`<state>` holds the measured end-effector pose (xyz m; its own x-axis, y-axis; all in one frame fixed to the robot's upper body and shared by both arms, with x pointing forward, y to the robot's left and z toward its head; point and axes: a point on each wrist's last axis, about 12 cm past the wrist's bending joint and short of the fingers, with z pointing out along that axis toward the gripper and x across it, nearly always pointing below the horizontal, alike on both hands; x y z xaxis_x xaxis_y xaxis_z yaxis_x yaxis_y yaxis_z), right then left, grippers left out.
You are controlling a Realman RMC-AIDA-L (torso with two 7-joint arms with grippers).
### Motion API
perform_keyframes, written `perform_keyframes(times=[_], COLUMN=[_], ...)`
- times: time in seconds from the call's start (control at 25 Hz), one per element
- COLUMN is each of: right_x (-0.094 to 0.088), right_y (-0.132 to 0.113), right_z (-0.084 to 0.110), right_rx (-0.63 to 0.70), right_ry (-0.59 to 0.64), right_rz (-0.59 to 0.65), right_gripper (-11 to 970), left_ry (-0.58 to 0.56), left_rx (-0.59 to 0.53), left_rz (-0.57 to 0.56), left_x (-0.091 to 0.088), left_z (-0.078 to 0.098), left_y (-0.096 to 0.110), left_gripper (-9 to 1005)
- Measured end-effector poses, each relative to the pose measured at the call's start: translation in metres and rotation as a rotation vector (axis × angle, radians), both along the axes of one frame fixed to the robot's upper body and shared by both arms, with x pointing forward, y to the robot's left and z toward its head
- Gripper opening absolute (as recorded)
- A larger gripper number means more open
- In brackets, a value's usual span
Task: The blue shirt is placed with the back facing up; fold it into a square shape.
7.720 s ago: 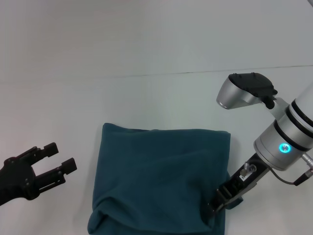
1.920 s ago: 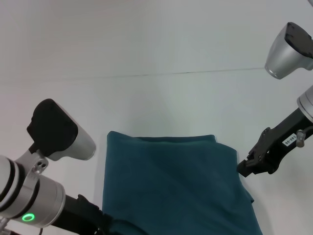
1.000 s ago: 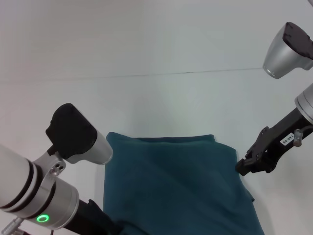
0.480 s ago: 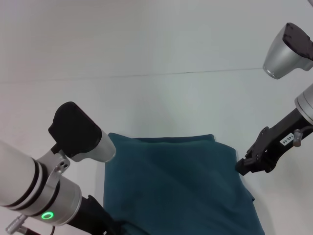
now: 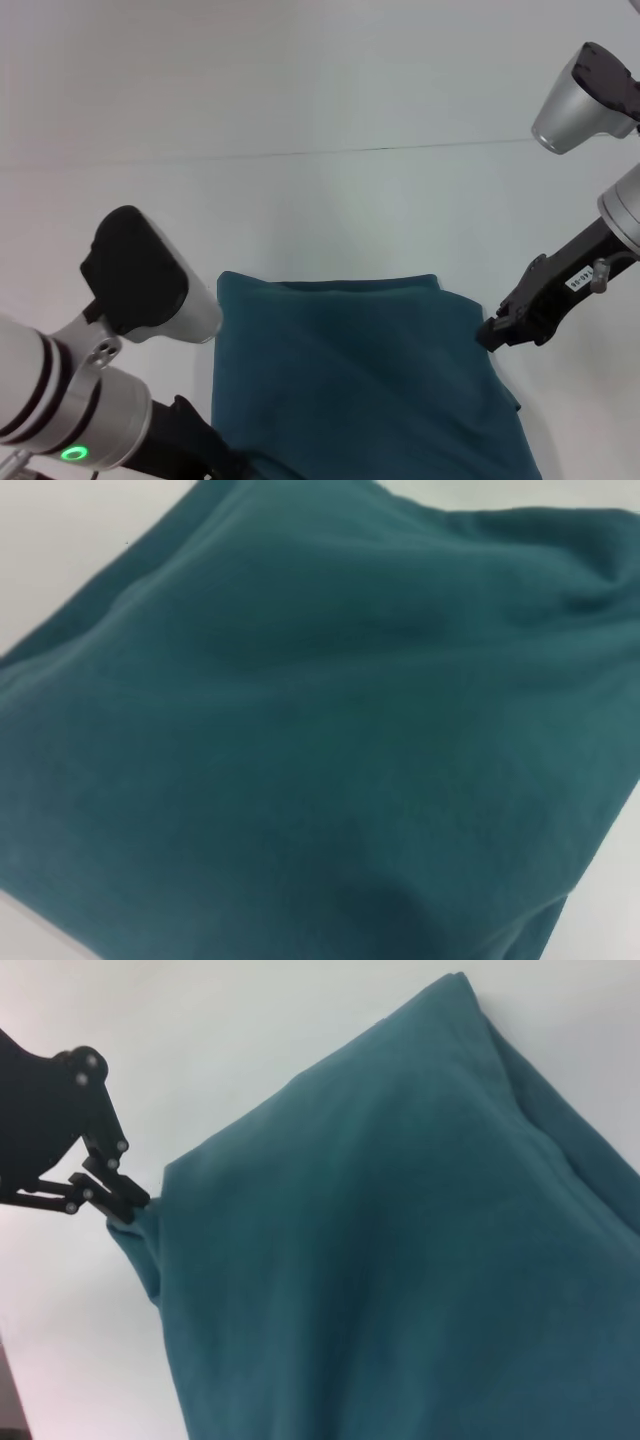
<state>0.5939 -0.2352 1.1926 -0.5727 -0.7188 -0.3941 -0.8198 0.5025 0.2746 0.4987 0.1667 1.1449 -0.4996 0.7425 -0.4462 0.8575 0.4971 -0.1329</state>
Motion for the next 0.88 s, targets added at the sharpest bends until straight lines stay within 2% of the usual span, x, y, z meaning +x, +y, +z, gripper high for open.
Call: perform_keyframes(times=[0.24,0.48,0.8,0.88], right_x=[0.0015,0.0023,0.0015,0.0014], right_y=[0.0031,0.007,0.0106,0.0106], right_z=[0.0022,0.0047,0.0039,0.0038], right_rx=[0.0,-0.002,-0.012,-0.013], right_ry=[-0.001,-0.002,0.003,0.004], right_rz=[0.001,0.006,0.017,0.016], right_gripper=[0,-1,-1,-1], left_ry=[-0.015,0.008,0.013,0.023], left_rx=[-0.035,-0.036,-0.034,-0.025], left_rz=[-0.028,-0.006,0.039,0.04], left_x=[-0.0064,-0.0068,-0.0027,-0.0033], left_z=[-0.0004,-0.0065,0.0014,0.0017], left_y=[0.005,0.0071,0.0095,0.009], left_gripper=[56,59,62,90])
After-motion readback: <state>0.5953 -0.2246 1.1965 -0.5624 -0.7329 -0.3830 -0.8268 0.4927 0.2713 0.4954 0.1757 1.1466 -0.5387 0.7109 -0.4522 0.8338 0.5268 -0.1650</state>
